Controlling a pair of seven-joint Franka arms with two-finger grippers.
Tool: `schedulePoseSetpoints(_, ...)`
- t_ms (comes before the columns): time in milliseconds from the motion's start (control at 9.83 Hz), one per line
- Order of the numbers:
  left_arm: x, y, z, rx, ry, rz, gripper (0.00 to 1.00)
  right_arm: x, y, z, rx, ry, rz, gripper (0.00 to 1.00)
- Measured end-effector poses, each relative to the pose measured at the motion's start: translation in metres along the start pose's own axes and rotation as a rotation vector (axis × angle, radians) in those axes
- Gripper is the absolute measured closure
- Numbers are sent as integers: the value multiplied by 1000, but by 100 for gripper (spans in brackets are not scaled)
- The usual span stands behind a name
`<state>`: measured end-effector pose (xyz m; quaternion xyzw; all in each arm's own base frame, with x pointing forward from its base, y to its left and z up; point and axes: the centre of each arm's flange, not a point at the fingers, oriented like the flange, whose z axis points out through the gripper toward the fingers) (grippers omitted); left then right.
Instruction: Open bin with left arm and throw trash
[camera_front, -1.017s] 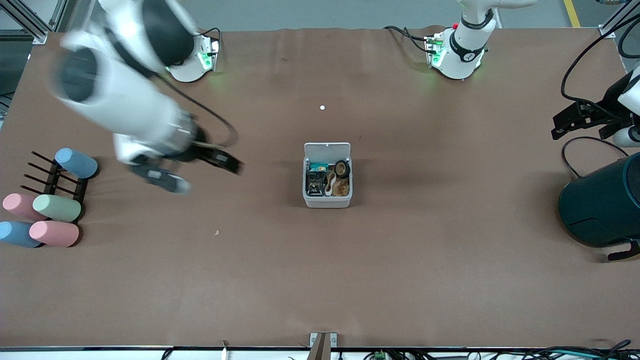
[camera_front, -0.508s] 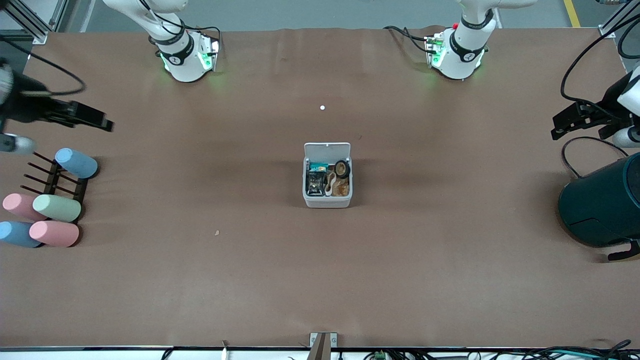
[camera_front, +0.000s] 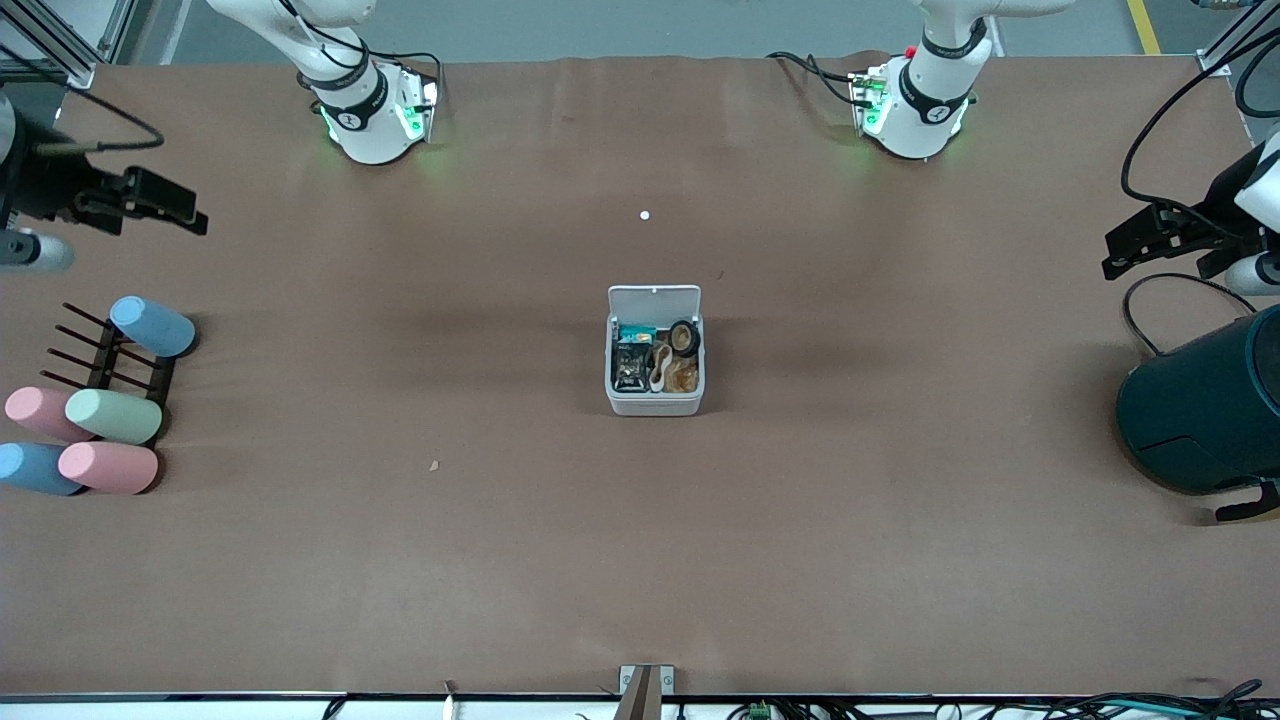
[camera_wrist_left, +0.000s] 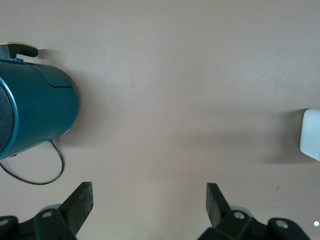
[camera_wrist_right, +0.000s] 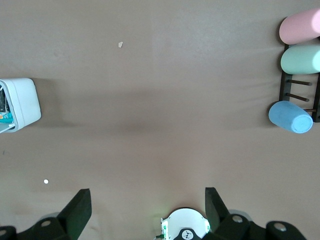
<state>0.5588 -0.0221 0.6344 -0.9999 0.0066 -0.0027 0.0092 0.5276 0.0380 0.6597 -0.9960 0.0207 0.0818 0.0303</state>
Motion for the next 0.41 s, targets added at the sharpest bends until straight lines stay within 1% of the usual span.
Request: schedulePoseSetpoints(407, 0, 0, 0, 0, 0, 0, 0, -2, 5, -1, 1, 18, 10, 0)
